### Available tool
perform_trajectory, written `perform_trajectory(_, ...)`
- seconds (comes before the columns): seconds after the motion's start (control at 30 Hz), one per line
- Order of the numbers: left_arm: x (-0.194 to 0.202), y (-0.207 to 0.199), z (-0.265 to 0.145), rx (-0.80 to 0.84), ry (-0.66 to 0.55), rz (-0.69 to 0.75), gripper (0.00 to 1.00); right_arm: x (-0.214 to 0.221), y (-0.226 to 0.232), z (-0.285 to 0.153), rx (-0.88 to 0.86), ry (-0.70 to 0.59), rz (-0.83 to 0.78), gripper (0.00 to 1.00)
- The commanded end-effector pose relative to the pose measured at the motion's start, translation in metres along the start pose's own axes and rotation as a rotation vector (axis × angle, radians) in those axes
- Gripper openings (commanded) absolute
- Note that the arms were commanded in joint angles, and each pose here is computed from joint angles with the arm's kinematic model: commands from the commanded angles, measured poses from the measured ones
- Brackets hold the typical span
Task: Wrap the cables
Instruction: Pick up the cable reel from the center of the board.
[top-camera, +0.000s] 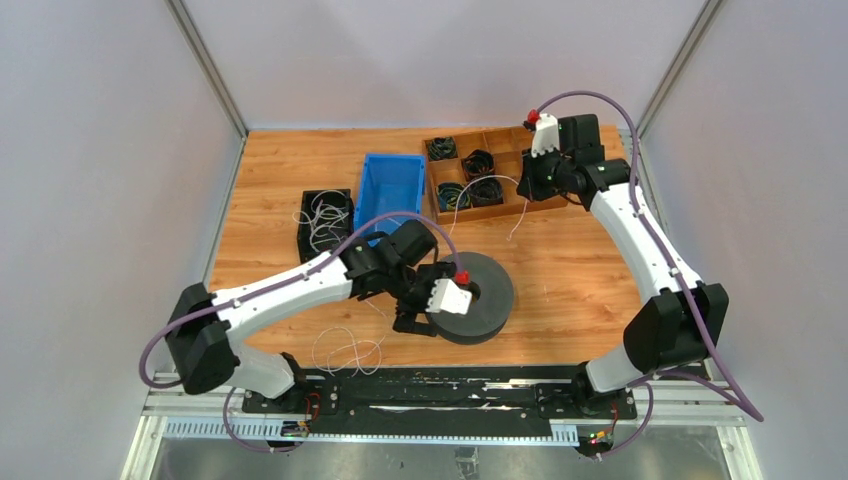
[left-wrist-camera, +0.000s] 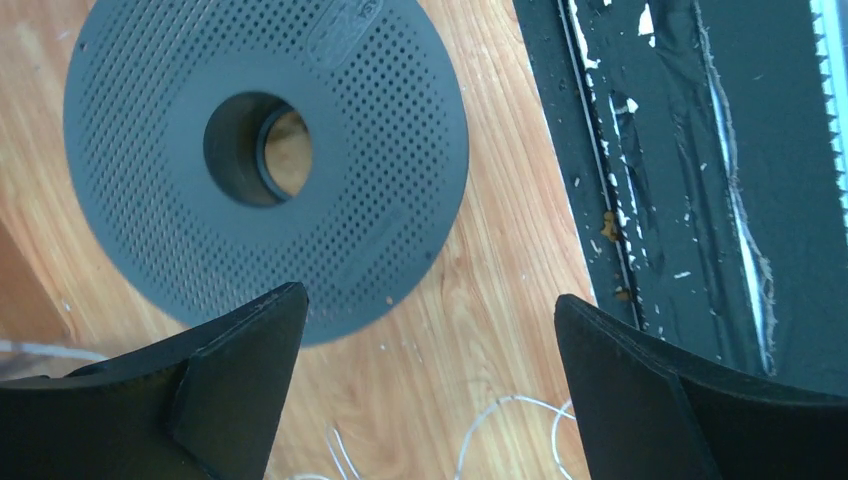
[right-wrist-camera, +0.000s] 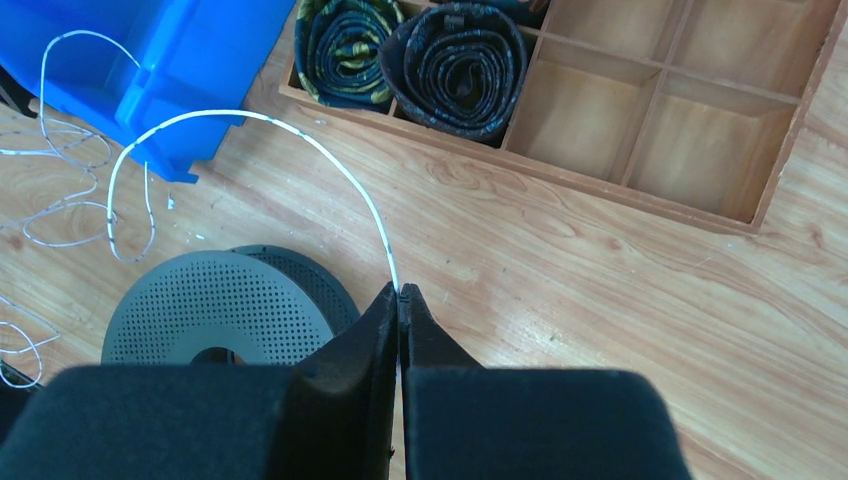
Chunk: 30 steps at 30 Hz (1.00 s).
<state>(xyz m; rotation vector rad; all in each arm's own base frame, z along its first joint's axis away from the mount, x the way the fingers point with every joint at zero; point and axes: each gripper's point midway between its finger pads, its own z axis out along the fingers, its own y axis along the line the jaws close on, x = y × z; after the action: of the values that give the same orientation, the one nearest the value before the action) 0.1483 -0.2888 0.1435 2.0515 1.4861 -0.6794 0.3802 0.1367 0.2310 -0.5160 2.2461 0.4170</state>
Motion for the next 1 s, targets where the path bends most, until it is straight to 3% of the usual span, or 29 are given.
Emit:
perform_trajectory(0.0,-0.021,0.019,0.022,-0.065,0.001,0.113,0.98,0.007,0.000,-0.007,-0.004,0.000,-0.005,0.01)
perform_trajectory(0.47,-0.020,0.028,0.085,-0.094,0.132,0.228,0.98,0.014,0.003,-0.008,-0.018,-0.014,-0.005,0.01)
perform_trajectory(0.83,0.003,0.029,0.101,-0.102,0.247,0.226,0.99,0.017,0.006,-0.007,-0.038,-0.019,-0.002,0.01)
perform_trajectory(0.97,0.009,0.027,0.102,-0.104,0.262,0.213,0.93,0.015,0.007,-0.009,-0.042,-0.026,-0.002,0.01)
